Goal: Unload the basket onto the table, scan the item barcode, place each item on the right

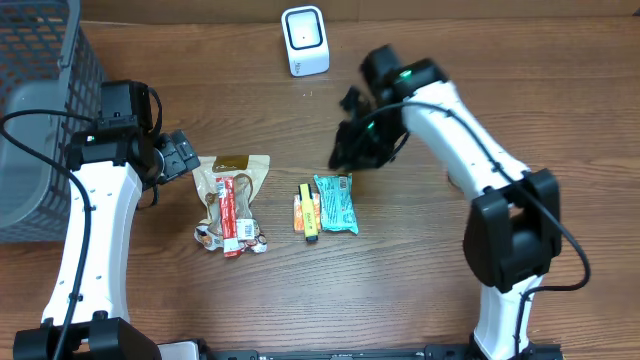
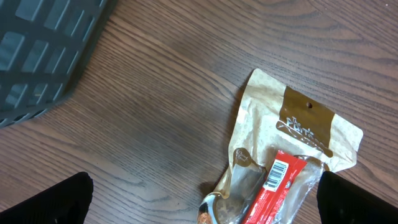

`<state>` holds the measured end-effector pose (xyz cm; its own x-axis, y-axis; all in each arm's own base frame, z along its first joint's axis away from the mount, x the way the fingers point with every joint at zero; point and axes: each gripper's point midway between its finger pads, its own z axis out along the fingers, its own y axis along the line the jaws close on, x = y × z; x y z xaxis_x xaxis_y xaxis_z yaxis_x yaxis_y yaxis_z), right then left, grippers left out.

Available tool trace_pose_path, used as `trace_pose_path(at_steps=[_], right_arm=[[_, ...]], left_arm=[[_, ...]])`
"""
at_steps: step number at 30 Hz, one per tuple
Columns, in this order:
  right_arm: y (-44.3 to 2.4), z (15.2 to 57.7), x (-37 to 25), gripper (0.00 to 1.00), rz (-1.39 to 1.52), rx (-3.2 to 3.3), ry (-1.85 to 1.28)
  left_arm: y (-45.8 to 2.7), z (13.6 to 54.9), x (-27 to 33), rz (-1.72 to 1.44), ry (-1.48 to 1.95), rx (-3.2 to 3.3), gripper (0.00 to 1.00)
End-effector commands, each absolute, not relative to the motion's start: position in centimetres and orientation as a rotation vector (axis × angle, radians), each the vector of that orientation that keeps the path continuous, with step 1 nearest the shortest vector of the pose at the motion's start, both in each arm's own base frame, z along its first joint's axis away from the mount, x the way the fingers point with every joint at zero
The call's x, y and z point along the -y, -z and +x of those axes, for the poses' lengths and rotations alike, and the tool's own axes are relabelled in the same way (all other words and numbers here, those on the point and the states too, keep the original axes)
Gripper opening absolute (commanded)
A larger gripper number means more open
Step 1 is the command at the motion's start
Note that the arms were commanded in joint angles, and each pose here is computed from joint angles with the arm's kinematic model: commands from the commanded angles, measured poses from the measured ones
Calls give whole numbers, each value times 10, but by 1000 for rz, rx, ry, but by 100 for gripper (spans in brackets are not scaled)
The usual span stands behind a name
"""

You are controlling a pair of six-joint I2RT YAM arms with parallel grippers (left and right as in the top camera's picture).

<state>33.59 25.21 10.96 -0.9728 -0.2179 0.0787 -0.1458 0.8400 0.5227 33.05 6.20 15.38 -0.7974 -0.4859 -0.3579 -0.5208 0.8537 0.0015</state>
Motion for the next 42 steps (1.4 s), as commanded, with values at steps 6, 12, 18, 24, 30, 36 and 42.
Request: trace_pose_path(at_steps=[6, 12, 18, 24, 30, 36, 42], right_arm=[[-64, 283, -265, 41, 267, 2905, 379], [-51, 254, -278, 43, 293, 2897, 261], [-38, 240, -293, 45, 320, 2908, 262], [-34, 243, -294, 45, 332, 2934, 244], [-34, 246, -295, 45, 335, 2945, 253], [-52, 241, -294, 20, 360, 2878, 370], [-104, 265, -280, 22, 309, 2997, 507]], left_arm=[[-151, 329, -64, -754, -159, -2691, 100], [-151, 329, -64, -754, -159, -2691, 99], [-151, 329, -64, -754, -159, -2691, 100], [-151, 329, -64, -754, -159, -2691, 100], [-151, 329, -64, -754, -159, -2691, 100], [-151, 329, -64, -754, -159, -2691, 100], [-151, 329, -64, -754, -159, -2691, 100]])
